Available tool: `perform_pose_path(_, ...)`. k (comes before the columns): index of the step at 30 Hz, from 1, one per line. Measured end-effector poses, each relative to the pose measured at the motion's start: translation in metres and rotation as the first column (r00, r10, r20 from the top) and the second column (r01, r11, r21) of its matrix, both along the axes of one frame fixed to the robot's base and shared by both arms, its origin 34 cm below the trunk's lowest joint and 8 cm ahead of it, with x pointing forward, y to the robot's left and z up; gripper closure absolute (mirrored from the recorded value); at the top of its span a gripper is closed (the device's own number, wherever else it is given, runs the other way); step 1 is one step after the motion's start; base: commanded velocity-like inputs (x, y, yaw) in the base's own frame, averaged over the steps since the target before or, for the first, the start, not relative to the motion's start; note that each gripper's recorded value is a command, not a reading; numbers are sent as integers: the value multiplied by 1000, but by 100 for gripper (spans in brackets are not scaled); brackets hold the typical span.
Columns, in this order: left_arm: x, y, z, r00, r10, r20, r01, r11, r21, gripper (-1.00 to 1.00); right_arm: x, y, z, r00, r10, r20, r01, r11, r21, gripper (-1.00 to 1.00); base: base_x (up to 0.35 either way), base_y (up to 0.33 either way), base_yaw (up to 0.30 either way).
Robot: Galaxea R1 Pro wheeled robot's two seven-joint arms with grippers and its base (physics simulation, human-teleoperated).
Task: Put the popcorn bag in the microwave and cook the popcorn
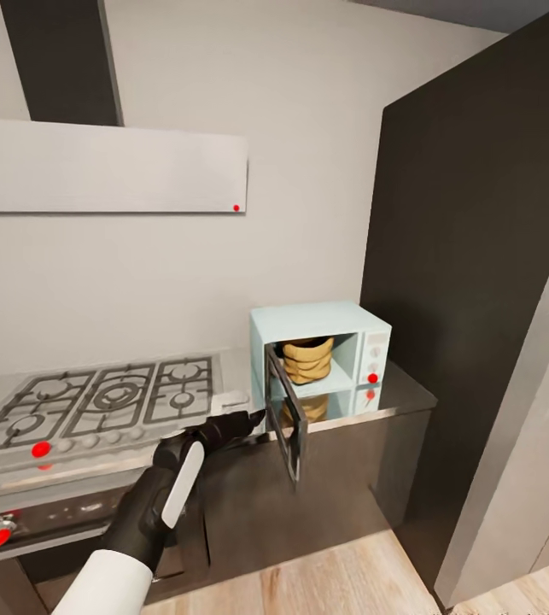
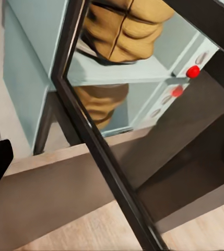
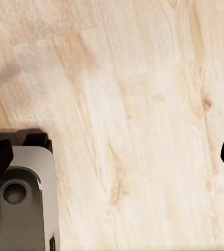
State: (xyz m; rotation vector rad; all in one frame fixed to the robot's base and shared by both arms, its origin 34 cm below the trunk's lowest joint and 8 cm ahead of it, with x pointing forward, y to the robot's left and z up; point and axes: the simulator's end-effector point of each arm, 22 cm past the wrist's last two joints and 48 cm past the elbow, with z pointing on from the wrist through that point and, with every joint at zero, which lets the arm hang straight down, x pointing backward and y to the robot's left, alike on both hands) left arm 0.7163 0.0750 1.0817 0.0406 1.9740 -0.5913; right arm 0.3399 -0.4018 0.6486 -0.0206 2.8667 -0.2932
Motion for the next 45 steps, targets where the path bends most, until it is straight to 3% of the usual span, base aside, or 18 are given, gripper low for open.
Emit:
perform_pose_path(4,0,1,1,1000,1,1,-1,1000,5,-100,1,0,1,1000,0,4,0,1000,0,-100,124,0,-166)
perform_pose_path(6,-6,-18,0,999,-45,9,45,998,33,-100,0,13,-2,1000,5,0,-5,1000,15,-100,5,0,-238)
perform_pose_path(8,-7,-20,1,999,-50,11,50,998,37,-100,0,18,-3,1000,7,-2,-7,1000,22,-100,2,0,-241)
perform_pose_path(45,-6,-21,5,998,-50,26,49,998,38,-100,0,21,-4,1000,9,1,-9,1000,27,-100,0,0,-242)
